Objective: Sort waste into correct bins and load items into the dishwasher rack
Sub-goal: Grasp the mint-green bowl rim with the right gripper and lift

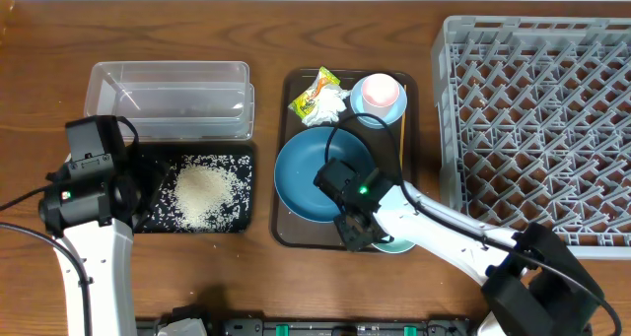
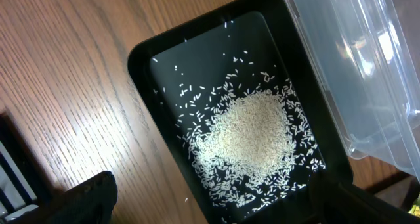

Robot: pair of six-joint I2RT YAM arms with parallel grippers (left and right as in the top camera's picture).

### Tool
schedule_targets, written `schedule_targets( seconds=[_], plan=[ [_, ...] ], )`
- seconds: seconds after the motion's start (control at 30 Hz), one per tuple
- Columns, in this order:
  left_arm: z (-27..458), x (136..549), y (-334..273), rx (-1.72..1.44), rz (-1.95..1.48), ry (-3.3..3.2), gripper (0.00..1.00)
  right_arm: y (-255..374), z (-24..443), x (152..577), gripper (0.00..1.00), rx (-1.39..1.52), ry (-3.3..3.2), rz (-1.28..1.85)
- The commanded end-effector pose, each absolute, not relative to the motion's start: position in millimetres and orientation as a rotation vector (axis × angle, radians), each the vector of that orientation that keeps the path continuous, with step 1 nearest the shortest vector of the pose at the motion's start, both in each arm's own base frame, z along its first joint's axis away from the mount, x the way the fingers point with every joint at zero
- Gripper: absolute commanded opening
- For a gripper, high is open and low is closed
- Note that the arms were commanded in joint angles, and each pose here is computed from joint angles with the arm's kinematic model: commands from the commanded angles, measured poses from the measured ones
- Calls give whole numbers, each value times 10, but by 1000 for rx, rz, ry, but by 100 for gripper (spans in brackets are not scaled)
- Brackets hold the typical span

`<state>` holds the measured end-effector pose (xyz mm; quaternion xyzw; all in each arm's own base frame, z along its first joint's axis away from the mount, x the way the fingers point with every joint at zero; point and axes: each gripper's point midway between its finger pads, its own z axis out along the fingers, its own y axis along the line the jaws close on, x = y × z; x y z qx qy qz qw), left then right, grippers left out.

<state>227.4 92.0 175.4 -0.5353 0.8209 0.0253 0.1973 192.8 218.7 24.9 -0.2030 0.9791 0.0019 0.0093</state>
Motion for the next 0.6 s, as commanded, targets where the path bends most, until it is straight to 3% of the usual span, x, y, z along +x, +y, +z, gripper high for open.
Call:
schedule_targets(
  seconds=[0.0, 0.57],
  plan=[
    [1805, 2281, 950, -1512, 77, 2276, 96, 2195, 244, 1953, 41, -608, 3048, -20],
    [1805, 2281, 950, -1512, 77, 2276, 96, 2190, 383, 1891, 1, -528, 3054, 43]
  ],
)
